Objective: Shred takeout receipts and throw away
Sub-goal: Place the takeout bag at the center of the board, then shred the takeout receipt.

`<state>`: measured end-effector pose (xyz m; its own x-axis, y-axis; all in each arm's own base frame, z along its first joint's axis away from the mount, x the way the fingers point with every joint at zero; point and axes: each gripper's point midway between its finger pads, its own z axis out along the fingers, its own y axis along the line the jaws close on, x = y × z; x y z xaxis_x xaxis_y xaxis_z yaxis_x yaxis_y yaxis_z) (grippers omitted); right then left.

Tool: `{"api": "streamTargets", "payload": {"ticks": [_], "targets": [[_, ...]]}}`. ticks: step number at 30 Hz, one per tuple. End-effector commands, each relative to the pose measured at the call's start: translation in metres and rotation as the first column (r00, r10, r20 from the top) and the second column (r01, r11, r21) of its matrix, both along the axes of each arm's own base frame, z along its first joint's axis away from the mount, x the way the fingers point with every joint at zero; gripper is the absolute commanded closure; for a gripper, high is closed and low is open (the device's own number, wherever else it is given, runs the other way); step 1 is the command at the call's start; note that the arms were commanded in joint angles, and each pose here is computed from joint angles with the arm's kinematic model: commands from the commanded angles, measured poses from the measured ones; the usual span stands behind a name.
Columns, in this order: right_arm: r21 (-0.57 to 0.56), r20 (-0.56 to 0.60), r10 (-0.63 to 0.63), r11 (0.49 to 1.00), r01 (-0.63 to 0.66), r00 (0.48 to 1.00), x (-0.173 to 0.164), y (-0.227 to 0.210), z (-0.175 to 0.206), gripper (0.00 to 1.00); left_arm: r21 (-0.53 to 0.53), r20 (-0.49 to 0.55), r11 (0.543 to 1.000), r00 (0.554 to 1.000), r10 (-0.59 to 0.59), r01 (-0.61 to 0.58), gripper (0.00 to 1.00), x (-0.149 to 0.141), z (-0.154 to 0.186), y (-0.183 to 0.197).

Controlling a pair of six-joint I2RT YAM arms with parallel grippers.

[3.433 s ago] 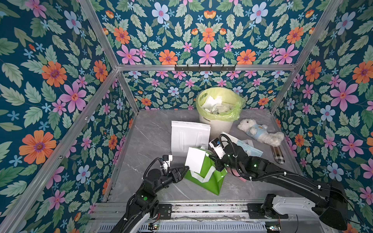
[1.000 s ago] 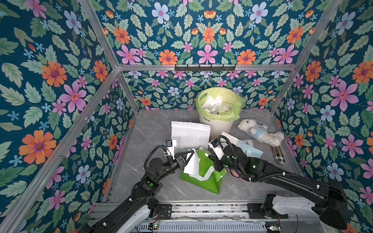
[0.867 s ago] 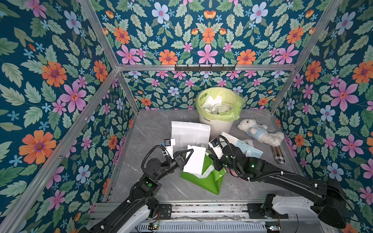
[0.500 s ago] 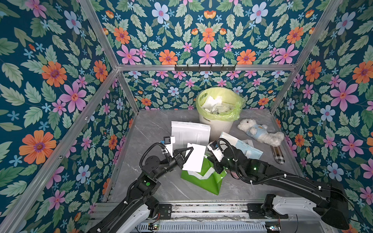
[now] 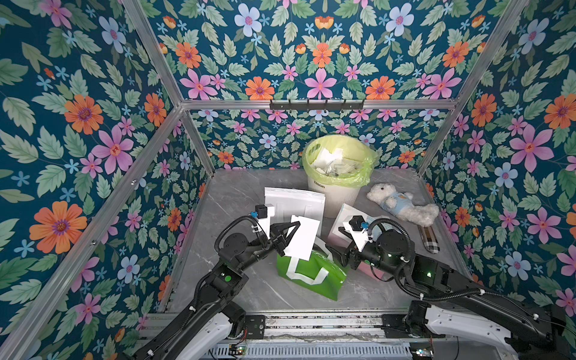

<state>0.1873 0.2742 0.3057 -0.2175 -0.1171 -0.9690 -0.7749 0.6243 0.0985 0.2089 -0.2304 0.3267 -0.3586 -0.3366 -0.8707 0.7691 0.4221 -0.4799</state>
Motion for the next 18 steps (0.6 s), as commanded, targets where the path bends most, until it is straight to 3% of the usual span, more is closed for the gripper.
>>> {"api": "streamTargets", "payload": {"ticks": [1, 4, 10, 14, 18], "targets": [[0.021, 0.082, -0.173, 0.985, 0.171, 0.982, 0.023, -0.021, 0.014, 0.13, -0.029, 0.094, 1.0, 0.995, 0.014, -0.012, 1.0, 0.003, 0.022, 0.0], [-0.017, 0.089, -0.291, 0.956, 0.294, 0.953, 0.046, -0.041, 0.014, 0.11, -0.032, 0.106, 0.999, 0.994, 0.034, -0.03, 1.0, 0.013, 0.028, -0.004], [0.02, 0.022, -0.336, 0.942, 0.335, 0.942, 0.074, -0.059, 0.031, 0.11, -0.001, 0.133, 0.999, 0.99, 0.045, -0.045, 1.0, 0.036, 0.04, -0.019], [0.179, -0.043, -0.245, 0.952, 0.249, 0.969, 0.071, -0.059, 0.056, 0.11, -0.029, 0.154, 1.0, 0.988, 0.0, 0.004, 1.0, 0.04, 0.048, -0.031], [0.305, -0.028, -0.08, 0.948, 0.085, 0.996, 0.051, -0.043, 0.08, 0.09, -0.053, 0.166, 0.997, 0.985, -0.053, 0.063, 1.0, 0.041, 0.05, -0.042]]}}
